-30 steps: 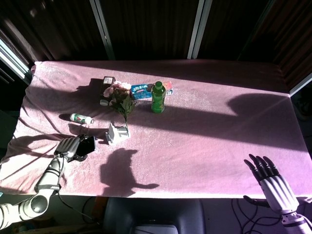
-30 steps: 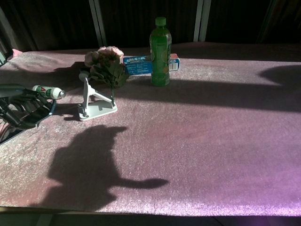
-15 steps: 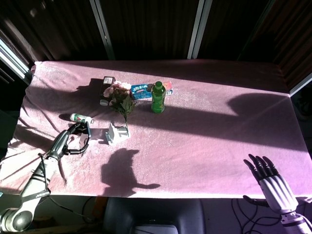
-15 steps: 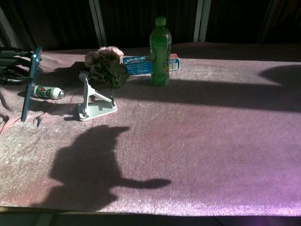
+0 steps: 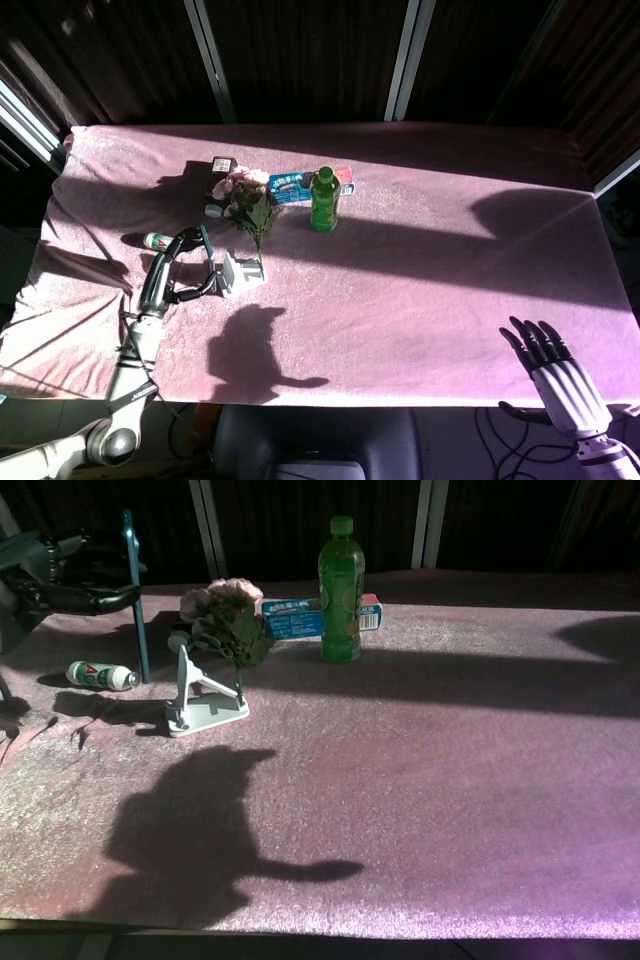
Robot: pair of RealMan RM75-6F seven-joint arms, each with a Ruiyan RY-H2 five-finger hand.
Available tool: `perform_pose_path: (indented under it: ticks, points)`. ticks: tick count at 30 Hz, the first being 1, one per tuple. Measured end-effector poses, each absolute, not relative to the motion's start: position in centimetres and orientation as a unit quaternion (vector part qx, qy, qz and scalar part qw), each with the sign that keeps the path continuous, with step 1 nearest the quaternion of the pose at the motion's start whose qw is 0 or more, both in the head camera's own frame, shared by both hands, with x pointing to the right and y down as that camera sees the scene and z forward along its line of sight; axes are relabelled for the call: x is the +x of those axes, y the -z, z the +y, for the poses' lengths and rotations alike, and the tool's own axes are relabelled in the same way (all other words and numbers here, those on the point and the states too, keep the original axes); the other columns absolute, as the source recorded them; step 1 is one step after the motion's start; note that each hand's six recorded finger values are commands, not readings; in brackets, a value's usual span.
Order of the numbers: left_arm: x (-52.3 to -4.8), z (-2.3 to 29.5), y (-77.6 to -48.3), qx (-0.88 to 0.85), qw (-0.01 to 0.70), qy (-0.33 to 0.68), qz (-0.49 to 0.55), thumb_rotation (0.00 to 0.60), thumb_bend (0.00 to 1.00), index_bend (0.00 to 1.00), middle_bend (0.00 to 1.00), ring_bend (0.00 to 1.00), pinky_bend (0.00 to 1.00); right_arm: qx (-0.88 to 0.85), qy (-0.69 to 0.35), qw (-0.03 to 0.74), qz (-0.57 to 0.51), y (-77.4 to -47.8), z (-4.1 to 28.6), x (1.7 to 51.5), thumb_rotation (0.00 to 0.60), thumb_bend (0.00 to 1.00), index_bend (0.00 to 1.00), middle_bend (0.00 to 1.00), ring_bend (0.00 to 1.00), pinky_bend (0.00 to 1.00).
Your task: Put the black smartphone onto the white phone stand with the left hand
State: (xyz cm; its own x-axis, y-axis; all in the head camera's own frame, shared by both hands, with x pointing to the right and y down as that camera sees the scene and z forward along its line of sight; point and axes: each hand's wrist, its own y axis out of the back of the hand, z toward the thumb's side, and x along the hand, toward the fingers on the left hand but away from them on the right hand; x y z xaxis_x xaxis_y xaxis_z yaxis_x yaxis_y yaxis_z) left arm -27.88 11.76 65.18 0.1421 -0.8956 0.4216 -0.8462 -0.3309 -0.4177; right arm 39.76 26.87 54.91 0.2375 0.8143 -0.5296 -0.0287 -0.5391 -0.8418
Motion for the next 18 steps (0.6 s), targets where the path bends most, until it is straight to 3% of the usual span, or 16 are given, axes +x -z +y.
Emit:
perform_pose_path:
  ticks: [5,18]
  points:
    - [-26.7,10.9,-66.3,-0.76,0.055,0.293,0.577,0.6,0.4,0.91,1.0,0.76,0.18,-0.685,-0.546,0.385,-0.29,-54.7,26.8,40.0,0.6,0.13,0.0,0.0,0.0,0.0]
    - [-26.7,11.2,-69.0,-0.763,0.034,0.255,0.592,0.6,0.4,0.91,1.0,0.76,0.18,-0.685,-0.547,0.385,-0.287,-54.8,26.9,39.9,0.6,0.13,0.0,0.0,0.0,0.0]
